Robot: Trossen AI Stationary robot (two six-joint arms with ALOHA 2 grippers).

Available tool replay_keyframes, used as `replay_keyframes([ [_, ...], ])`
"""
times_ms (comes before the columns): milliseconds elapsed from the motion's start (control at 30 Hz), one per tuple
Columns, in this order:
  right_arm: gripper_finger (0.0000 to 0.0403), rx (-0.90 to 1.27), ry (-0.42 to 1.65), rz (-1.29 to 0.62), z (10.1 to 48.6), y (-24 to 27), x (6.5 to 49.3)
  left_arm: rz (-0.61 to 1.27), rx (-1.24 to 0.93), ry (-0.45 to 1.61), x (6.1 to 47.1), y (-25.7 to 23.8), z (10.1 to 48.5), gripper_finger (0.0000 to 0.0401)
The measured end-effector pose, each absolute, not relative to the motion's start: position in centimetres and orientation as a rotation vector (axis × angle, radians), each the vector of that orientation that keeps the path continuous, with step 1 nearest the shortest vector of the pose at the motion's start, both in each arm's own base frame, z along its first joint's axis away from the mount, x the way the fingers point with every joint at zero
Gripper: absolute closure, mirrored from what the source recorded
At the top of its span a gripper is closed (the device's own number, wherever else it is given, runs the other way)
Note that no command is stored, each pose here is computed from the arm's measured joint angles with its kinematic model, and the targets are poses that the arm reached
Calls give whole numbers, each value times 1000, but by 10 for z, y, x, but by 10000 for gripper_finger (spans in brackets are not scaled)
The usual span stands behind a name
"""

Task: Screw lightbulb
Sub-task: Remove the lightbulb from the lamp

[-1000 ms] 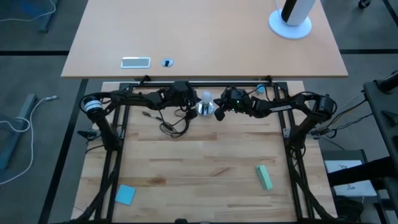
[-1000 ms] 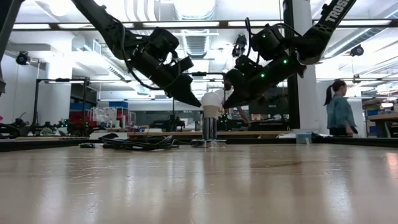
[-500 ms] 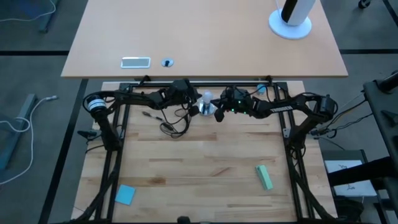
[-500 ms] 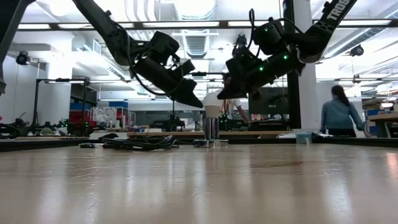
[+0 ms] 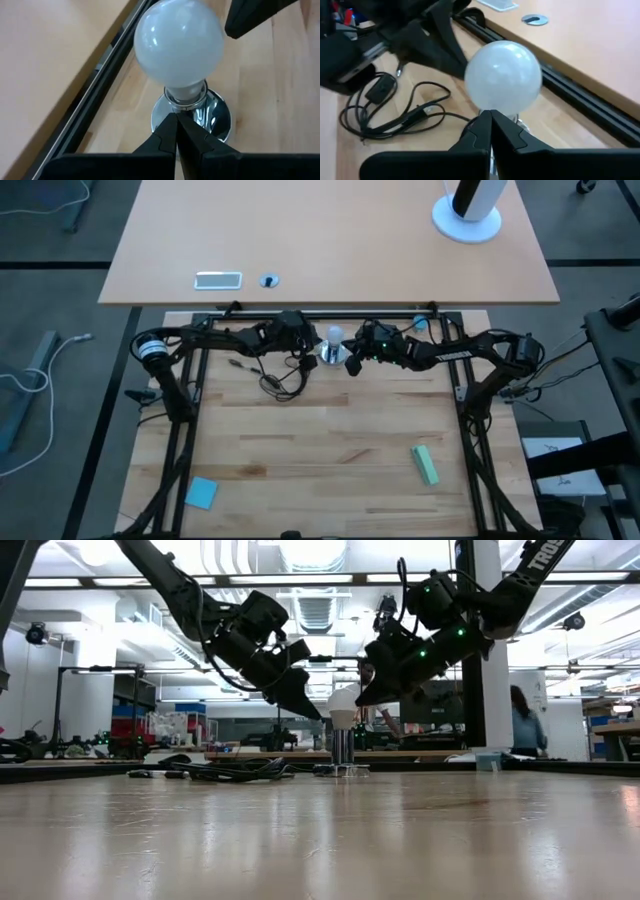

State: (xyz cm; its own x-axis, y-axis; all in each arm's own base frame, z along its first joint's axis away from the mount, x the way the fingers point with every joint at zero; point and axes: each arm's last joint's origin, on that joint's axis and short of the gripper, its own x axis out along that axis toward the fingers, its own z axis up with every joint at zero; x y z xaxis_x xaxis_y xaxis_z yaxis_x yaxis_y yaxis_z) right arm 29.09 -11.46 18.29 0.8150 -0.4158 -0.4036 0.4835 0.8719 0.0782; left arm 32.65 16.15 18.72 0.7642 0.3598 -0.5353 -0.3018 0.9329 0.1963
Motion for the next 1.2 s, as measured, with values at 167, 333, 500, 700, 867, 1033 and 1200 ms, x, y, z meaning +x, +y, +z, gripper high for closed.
replay_keyframes([
  [167, 403, 212, 377, -476, 191, -109, 288, 361, 99, 599, 326, 161, 188, 401],
  [333, 403, 247, 390, -465, 199, -101, 283, 360, 73, 603, 324, 157, 194, 401],
  [500, 403, 254, 402, -431, 211, -89, 277, 360, 76, 563, 314, 149, 209, 401],
  [700, 403, 293, 395, -218, 233, -74, 263, 321, 93, 496, 293, 134, 228, 401],
  [867, 403, 316, 404, -228, 248, -69, 245, 329, 118, 404, 276, 126, 234, 401],
  [1033, 403, 267, 353, -349, 255, -68, 242, 434, 156, 309, 261, 125, 223, 401],
  [1200, 403, 236, 355, -486, 245, -76, 245, 544, 162, 296, 251, 135, 208, 401],
])
